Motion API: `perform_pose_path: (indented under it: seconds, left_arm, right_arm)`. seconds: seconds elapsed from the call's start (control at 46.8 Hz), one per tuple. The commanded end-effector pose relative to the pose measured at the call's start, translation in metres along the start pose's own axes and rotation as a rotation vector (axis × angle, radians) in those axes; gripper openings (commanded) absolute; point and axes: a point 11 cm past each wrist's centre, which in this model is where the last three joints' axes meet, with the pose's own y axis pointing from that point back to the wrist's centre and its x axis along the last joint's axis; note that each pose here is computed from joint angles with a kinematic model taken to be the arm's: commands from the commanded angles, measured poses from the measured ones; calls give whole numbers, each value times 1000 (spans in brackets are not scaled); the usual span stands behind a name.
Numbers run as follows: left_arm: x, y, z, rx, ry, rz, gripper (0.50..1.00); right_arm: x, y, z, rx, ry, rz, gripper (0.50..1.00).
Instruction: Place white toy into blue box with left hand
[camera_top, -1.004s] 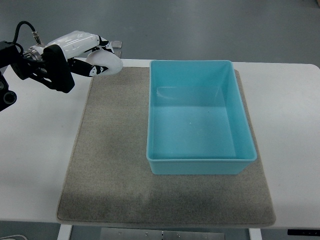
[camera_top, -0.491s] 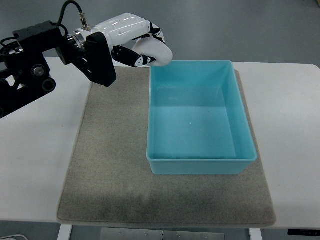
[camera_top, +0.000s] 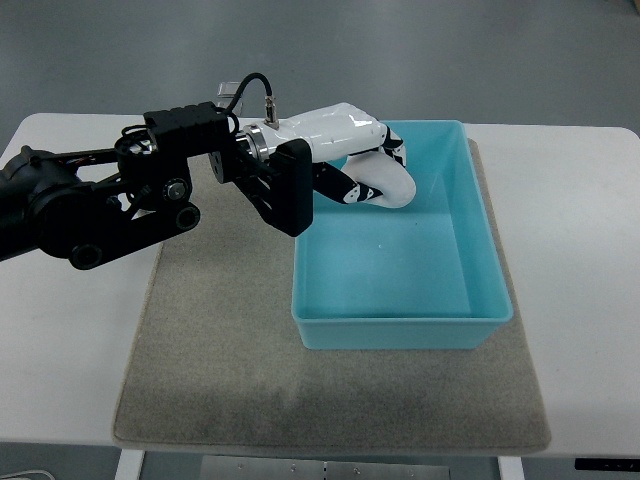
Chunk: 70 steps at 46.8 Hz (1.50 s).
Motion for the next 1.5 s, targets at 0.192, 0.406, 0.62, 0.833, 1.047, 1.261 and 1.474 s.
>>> perform_pose_path:
  seconds: [0.192, 0.406, 0.62, 0.833, 1.047, 1.261, 1.474]
  left_arm:
    - [-23, -8, 4, -8, 33, -32, 500]
    - [-31, -10, 2, 1, 51, -43, 700]
    - [-34, -6, -3, 14, 79, -84, 885]
    - [-29, 4, -12, 39, 113, -98, 885]
    - [-8, 21, -29, 75, 287, -89, 887]
    - [13, 47, -49, 102, 492, -63, 887]
    - [38, 84, -70, 89, 830, 26, 887]
  right_arm:
    - [0, 0, 0, 0, -1, 0, 936]
    - [0, 0, 0, 0, -1, 0, 936]
    - [0, 0, 0, 0, -1, 0, 936]
    - [0, 0, 0, 0, -1, 0, 936]
    - [0, 0, 0, 0, 1, 0, 936]
    - [0, 0, 0, 0, 1, 0, 936]
    - [0, 0, 0, 0, -1, 0, 936]
